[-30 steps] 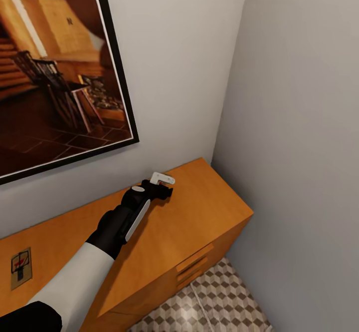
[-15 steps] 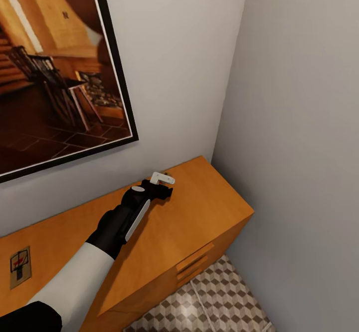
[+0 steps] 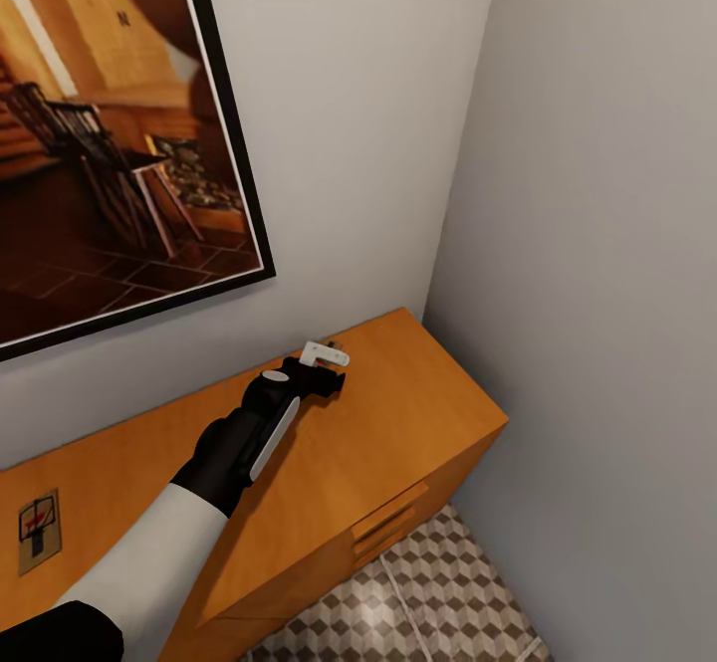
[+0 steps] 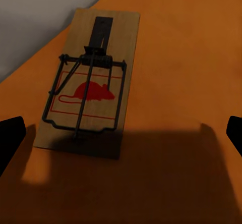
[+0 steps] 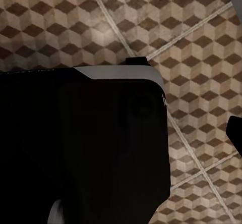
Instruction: Take the four mousetraps from the cabinet in the bathroom and place them on the bathroom floor. Make sure all four end up on the same floor surface, and ensure that at least two of them are either under or directly next to the same bathroom sink.
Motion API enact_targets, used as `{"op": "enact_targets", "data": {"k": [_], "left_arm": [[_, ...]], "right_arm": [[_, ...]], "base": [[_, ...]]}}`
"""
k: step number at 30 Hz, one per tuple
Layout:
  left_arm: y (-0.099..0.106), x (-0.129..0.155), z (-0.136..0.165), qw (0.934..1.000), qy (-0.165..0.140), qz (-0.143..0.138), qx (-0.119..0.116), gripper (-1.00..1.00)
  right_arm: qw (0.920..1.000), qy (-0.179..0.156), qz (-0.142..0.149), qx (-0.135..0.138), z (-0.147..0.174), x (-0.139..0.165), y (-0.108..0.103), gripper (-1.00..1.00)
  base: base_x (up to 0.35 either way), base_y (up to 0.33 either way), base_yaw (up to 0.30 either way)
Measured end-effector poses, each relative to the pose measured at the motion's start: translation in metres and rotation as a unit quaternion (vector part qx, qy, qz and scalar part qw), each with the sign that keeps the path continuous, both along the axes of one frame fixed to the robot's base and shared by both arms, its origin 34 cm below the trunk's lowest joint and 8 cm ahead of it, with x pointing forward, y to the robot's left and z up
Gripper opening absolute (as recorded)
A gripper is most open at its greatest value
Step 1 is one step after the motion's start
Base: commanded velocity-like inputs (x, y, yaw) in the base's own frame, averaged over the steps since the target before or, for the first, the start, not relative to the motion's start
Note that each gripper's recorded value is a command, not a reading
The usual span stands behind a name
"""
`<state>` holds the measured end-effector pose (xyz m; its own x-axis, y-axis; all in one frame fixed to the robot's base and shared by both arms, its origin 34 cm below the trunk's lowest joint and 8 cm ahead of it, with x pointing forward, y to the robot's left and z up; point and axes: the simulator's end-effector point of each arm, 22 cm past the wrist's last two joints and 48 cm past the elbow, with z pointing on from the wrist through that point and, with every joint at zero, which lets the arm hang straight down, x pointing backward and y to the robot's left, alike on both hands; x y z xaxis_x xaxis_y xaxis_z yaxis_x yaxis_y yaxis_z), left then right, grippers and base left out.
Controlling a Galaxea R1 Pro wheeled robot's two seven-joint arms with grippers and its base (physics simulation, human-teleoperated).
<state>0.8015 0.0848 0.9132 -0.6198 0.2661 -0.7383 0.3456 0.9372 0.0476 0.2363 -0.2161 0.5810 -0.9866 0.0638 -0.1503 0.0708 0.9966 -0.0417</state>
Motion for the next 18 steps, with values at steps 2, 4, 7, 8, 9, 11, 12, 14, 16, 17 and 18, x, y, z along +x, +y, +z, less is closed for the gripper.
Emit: {"op": "enact_targets", "data": {"k": [2,4,7,8,9,11,12,14,16,17,18], "left_arm": [[0.0,0.0,-0.0002,1.0,0.0,0.0,0.0,1.0],[-0.0001,0.0,-0.0002,1.0,0.0,0.0,0.0,1.0],[-0.0001,0.0,-0.0004,1.0,0.0,0.0,0.0,1.0],[-0.0001,0.0,-0.0004,1.0,0.0,0.0,0.0,1.0],[-0.0001,0.0,-0.0004,1.0,0.0,0.0,0.0,1.0],[-0.0001,0.0,-0.0005,1.0,0.0,0.0,0.0,1.0],[-0.0002,0.0,-0.0005,1.0,0.0,0.0,0.0,1.0],[-0.0001,0.0,-0.0005,1.0,0.0,0.0,0.0,1.0],[-0.0001,-0.0001,-0.0007,1.0,0.0,0.0,0.0,1.0],[-0.0001,-0.0001,-0.0008,1.0,0.001,0.0,0.0,1.0],[-0.0002,-0.0002,-0.0009,1.0,0.001,0.0,0.0,1.0]], "right_arm": [[1.0,0.0,0.0,0.0,-0.0001,-0.0002,0.0,1.0],[1.0,0.0,0.0,0.0,-0.0001,-0.0003,0.0,1.0],[1.0,0.001,0.0,0.0,-0.0001,-0.0004,0.0,1.0],[1.0,0.001,0.0,0.0,-0.0001,-0.0005,0.0,1.0],[1.0,0.001,0.0,0.0,-0.0001,-0.0005,0.0,1.0],[1.0,0.001,0.0,0.0,-0.0001,-0.0005,0.0,1.0],[1.0,0.001,0.0,0.0,-0.0001,-0.0005,0.0,1.0],[1.0,0.001,0.0,0.0,-0.0001,-0.0005,0.0,1.0],[1.0,0.001,0.0,0.0,-0.0001,-0.0005,0.0,1.0],[1.0,0.001,0.0,0.0,-0.0002,-0.0005,0.0,1.0],[1.0,0.001,0.0,0.0,-0.0002,-0.0005,0.0,1.0]], "base": [[0.0,0.0,0.0],[0.0,0.0,0.0],[0.0,0.0,0.0],[0.0,0.0,0.0],[0.0,0.0,0.0],[0.0,0.0,0.0],[0.0,0.0,0.0],[0.0,0.0,0.0],[0.0,0.0,0.0],[0.0,0.0,0.0],[0.0,0.0,0.0]]}}
